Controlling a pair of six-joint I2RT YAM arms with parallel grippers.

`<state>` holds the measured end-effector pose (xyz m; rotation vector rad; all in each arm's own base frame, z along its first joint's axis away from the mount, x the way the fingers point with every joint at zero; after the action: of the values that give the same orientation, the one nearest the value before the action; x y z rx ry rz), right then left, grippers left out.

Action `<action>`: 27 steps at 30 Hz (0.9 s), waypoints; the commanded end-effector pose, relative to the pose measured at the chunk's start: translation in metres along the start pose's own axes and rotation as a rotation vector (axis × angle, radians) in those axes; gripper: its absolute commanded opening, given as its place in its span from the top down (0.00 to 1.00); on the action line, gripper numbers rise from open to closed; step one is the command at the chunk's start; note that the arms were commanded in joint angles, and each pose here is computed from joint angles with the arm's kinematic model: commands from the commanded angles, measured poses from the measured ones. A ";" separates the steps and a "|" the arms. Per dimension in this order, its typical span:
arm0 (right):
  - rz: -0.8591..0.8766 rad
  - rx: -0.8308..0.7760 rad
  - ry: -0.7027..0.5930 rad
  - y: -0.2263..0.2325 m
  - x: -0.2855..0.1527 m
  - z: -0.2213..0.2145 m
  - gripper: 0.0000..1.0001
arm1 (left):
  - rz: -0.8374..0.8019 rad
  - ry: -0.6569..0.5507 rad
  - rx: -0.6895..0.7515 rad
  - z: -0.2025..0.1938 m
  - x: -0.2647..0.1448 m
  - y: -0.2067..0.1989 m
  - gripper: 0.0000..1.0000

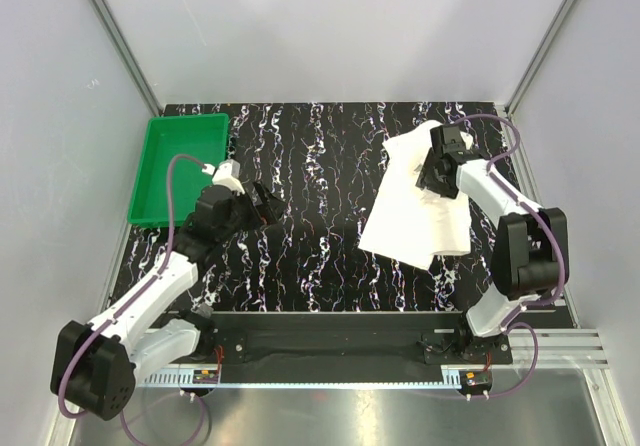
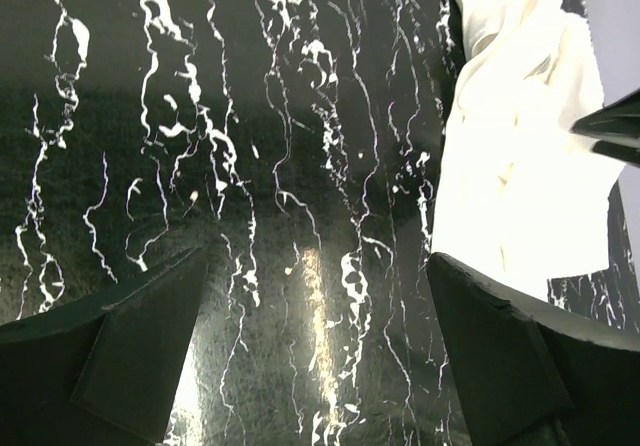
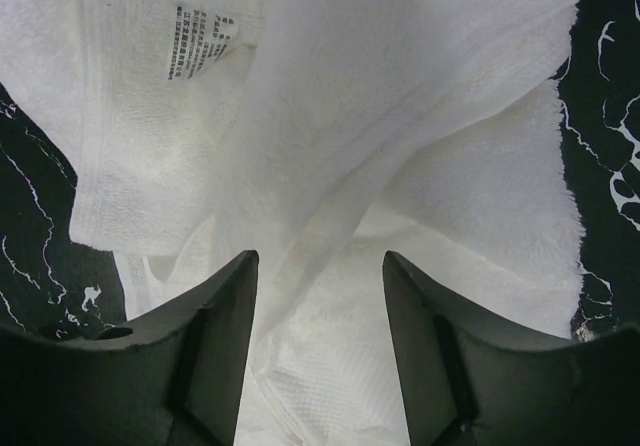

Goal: Roll the towels
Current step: Move the towel to the center of the board

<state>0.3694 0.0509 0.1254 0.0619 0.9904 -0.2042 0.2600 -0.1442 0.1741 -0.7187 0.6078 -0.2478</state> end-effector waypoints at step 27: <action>-0.012 0.012 -0.083 -0.001 -0.010 0.024 1.00 | -0.002 0.007 0.035 0.000 0.010 0.000 0.01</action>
<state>0.3734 0.0387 0.0954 0.0657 1.0379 -0.2432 0.2623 -0.1442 0.1521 -0.6774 0.6724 -0.2226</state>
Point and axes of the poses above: each gripper's point midway between its finger pads, its own x axis out along the fingers, its own y axis along the line the jaws close on, z = x × y, the point moved 4 cm from there along -x, back along the fingers, and after that the axes turned 12 degrees about -x, right-handed, at the moved point
